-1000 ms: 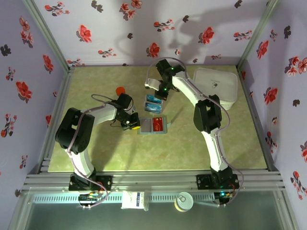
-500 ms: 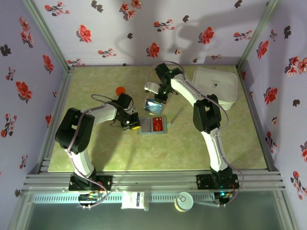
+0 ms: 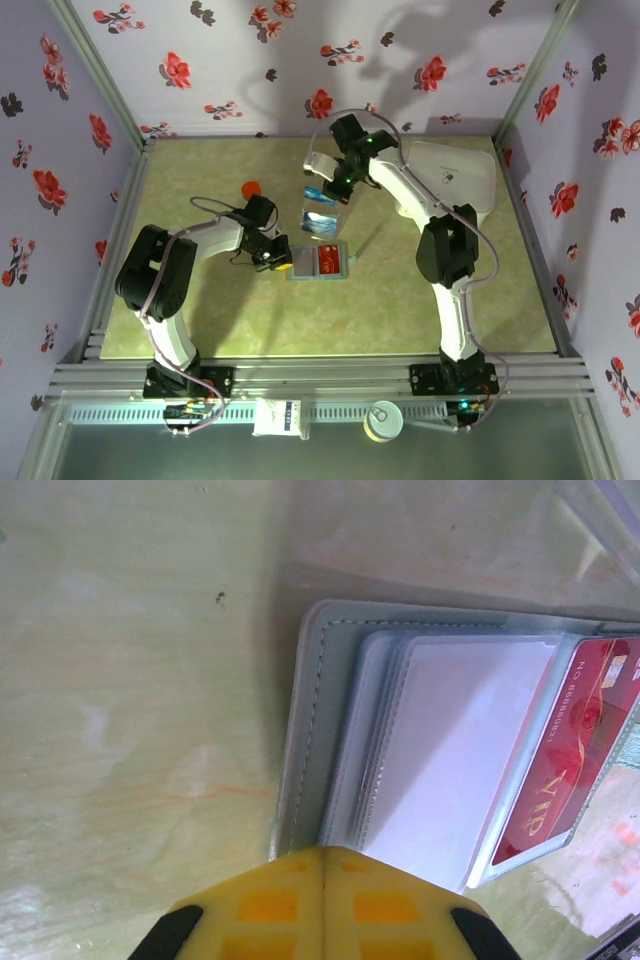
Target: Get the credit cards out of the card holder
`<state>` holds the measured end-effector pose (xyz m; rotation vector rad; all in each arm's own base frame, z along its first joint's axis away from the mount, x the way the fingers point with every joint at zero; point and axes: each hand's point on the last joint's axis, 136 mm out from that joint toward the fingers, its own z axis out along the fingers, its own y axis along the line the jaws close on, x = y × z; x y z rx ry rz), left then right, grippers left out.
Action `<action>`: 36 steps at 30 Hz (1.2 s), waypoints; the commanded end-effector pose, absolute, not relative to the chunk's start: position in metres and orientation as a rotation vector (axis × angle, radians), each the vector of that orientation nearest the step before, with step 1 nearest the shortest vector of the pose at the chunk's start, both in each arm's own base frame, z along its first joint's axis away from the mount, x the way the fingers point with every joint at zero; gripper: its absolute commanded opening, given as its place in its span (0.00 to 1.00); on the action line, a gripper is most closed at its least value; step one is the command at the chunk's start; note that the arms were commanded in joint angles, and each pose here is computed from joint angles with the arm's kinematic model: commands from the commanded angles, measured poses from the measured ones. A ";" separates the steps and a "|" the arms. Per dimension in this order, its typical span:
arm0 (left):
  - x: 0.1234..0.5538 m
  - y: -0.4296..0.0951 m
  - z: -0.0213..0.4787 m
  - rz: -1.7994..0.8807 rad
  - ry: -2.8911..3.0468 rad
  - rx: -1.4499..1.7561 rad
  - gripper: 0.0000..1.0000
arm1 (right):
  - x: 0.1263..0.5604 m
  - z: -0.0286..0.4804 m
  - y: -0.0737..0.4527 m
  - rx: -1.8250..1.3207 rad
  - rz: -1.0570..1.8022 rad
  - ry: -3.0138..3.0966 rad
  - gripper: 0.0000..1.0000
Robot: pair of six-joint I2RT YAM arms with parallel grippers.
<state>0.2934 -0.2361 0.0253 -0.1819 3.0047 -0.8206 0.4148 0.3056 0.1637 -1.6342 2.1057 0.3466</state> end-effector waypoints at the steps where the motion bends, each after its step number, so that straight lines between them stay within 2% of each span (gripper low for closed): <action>1: 0.288 -0.230 0.014 -0.794 3.037 -0.191 0.05 | 0.395 0.147 0.308 -1.655 0.414 2.178 0.01; 15: 0.287 -0.230 0.015 -0.799 3.037 -0.193 0.05 | 0.393 0.089 0.310 -1.680 0.458 2.295 0.00; 36: 0.283 -0.226 0.014 -0.785 3.049 -0.194 0.05 | 0.362 0.075 0.307 -2.030 0.625 2.159 0.02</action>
